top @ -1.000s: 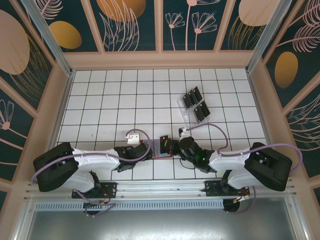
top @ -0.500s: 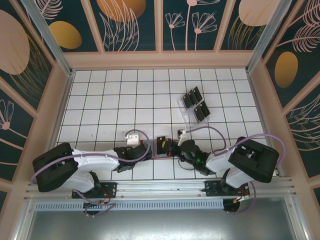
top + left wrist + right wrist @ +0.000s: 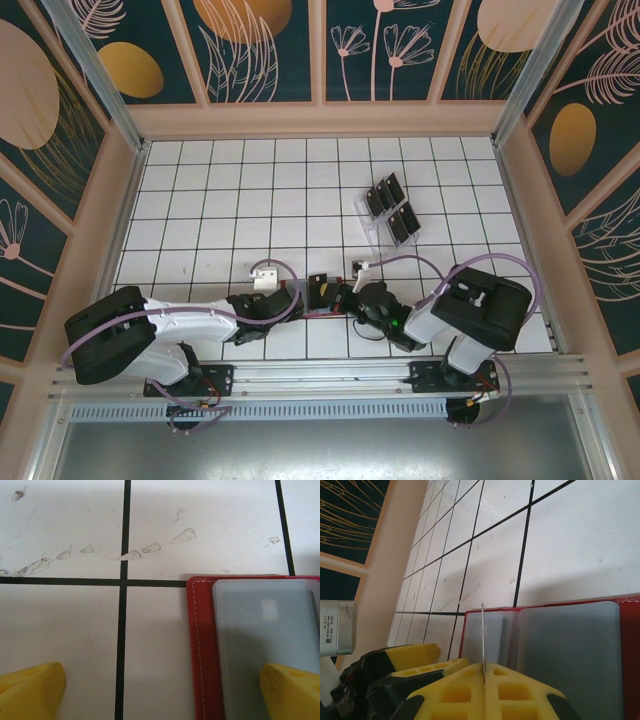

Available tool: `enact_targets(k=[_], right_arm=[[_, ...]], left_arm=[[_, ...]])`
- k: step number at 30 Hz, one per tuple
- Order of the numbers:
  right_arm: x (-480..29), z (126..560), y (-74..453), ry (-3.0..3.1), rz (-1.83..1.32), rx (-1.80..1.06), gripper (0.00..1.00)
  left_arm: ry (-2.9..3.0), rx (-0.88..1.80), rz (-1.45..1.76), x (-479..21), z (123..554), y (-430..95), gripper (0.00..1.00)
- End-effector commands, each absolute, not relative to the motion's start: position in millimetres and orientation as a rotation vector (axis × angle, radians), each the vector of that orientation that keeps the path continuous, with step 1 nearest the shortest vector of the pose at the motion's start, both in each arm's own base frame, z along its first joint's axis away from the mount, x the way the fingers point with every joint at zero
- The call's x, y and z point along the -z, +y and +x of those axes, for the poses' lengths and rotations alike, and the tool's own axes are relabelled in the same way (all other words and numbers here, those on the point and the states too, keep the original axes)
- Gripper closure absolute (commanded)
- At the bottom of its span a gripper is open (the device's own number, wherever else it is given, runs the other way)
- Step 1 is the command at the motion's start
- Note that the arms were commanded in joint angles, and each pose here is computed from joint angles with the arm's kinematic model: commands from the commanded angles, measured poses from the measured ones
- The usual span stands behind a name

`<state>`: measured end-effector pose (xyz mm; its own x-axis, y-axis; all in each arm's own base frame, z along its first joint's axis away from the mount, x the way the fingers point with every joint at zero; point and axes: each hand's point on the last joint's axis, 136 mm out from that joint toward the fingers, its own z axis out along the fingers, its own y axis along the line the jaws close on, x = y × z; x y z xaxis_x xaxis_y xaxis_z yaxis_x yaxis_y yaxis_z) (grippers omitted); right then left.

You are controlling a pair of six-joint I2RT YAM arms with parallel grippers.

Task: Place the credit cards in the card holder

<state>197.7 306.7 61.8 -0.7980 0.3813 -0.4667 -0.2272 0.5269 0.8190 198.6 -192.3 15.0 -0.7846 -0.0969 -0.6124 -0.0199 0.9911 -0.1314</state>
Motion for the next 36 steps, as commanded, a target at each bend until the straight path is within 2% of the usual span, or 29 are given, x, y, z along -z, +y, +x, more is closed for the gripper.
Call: enact_targets(k=[1,36], right_arm=[[-69,201,308,2.099,0.155,-1.323,1.0],[-43,198,310,2.131,0.228,-1.387,1.0]], left_arm=[[2.543,0.032,-0.04,5,184,-168,0.01],[2.54,0.043,-0.037,4,184,-168,0.02]])
